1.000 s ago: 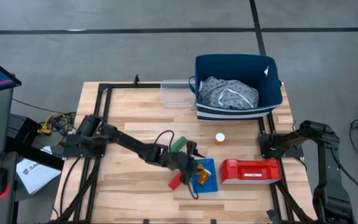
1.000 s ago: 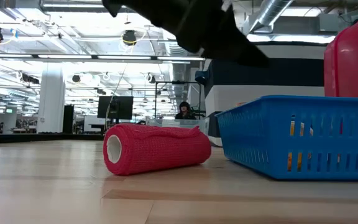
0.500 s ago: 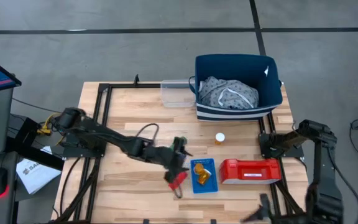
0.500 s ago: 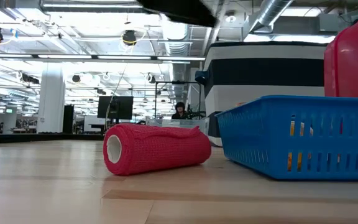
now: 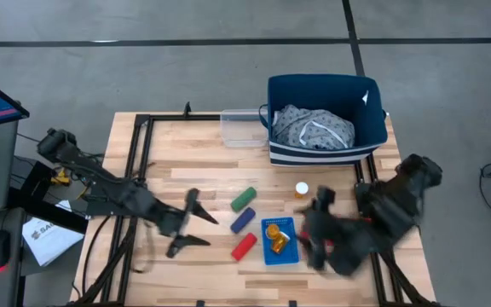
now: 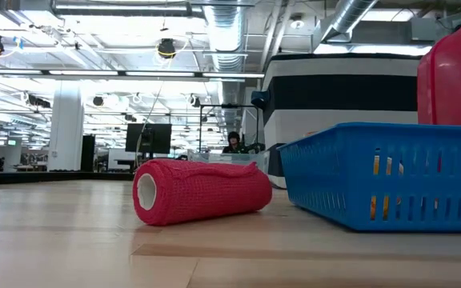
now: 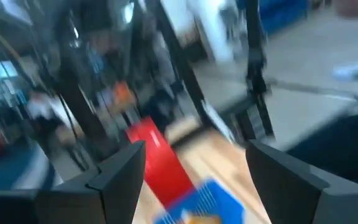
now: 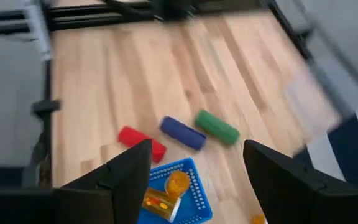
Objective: Pick & Place Medicine items
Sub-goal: Put the orange pill bottle into the blue bin
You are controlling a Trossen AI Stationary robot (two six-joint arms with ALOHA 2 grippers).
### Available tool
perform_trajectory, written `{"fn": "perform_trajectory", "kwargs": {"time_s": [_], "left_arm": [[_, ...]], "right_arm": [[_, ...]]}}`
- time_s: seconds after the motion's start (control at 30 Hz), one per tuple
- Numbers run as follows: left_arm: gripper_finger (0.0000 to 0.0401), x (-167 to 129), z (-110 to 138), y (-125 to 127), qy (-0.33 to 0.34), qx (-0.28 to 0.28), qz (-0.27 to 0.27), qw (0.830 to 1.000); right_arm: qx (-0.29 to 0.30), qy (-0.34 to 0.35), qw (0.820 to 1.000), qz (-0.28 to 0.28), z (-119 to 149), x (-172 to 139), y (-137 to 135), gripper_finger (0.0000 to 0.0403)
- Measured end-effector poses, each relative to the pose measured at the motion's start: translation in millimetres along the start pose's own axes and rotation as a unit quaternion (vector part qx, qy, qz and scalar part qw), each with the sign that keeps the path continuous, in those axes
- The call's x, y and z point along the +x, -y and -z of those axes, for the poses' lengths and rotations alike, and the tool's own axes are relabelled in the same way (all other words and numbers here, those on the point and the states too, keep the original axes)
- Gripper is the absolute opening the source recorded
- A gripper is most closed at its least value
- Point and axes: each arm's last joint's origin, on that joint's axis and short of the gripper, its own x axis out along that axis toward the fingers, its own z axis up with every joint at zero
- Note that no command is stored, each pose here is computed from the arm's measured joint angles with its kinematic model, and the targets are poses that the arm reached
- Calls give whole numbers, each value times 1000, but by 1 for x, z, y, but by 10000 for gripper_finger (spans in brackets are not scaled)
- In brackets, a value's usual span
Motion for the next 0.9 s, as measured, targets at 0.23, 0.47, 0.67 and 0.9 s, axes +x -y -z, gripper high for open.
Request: {"fn": "perform_trajectory", "kwargs": {"time_s": [0.23,0.47,0.67,0.9], "left_arm": [[263,-38,-28,5,126,77,78,986],[268,-67,-23,26,158,155,123,967],[268,-84,-23,28,184,203,105,956],[267,-93,-20,23,190,228,80,952]], "right_arm": [[114,-90,989,24,-31,53,62,250],[222,-145,959,104,-32,72,100,250],[268,-137,939,165,-23,85,93,250],[292,-123,918,237,-2,110,75,250]]}}
